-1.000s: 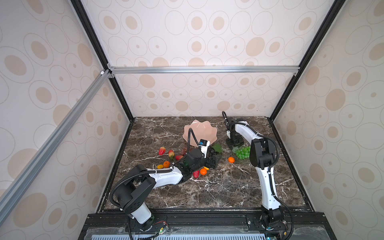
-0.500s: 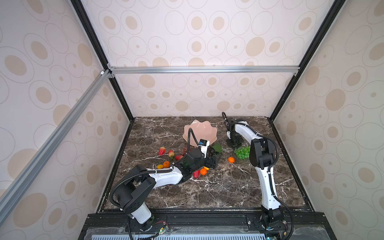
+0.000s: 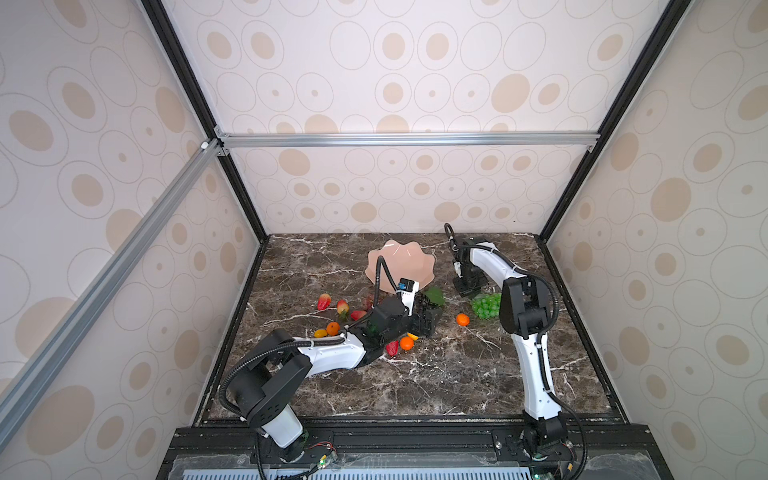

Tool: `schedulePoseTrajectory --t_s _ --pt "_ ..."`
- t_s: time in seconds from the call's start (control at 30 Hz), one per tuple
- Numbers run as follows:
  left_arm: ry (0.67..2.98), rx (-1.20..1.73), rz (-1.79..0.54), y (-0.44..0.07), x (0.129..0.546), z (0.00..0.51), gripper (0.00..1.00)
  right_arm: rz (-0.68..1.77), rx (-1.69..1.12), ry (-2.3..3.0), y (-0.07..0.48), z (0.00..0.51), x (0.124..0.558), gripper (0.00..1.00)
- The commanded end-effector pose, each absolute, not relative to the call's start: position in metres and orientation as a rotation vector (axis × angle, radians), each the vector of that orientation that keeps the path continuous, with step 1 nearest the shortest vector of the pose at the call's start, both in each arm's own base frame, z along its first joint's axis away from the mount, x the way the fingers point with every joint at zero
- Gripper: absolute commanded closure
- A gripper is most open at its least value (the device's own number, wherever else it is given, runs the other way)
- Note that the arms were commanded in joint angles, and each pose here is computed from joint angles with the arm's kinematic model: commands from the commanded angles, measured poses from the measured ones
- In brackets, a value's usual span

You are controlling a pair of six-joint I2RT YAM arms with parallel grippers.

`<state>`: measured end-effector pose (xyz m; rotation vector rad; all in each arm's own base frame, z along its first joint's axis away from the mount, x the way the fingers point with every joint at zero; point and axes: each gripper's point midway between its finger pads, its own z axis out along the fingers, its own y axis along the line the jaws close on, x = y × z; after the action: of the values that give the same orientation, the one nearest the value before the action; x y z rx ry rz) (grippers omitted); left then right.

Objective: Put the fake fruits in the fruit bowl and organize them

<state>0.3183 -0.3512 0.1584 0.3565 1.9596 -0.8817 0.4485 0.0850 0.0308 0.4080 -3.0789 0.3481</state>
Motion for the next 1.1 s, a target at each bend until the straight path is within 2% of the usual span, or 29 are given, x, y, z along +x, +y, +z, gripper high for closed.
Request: schedulePoseTrajectory --t_s 0.0,0.87,1.07 --pt "1.911 0.334 -0.904 -0.354 0.320 0.180 0.02 0.368 0.410 -3.108 0.084 0.056 0.445 1.00" --pt "1.865 0.310 -0.819 -0.339 0.324 0.203 0.02 0.348 0.302 -3.377 0.081 0.146 0.443 1.00" --pt "1.879 0.316 -0.809 -0.340 0.325 0.197 0.02 0.139 0.373 -3.386 0.111 0.150 0.431 1.00"
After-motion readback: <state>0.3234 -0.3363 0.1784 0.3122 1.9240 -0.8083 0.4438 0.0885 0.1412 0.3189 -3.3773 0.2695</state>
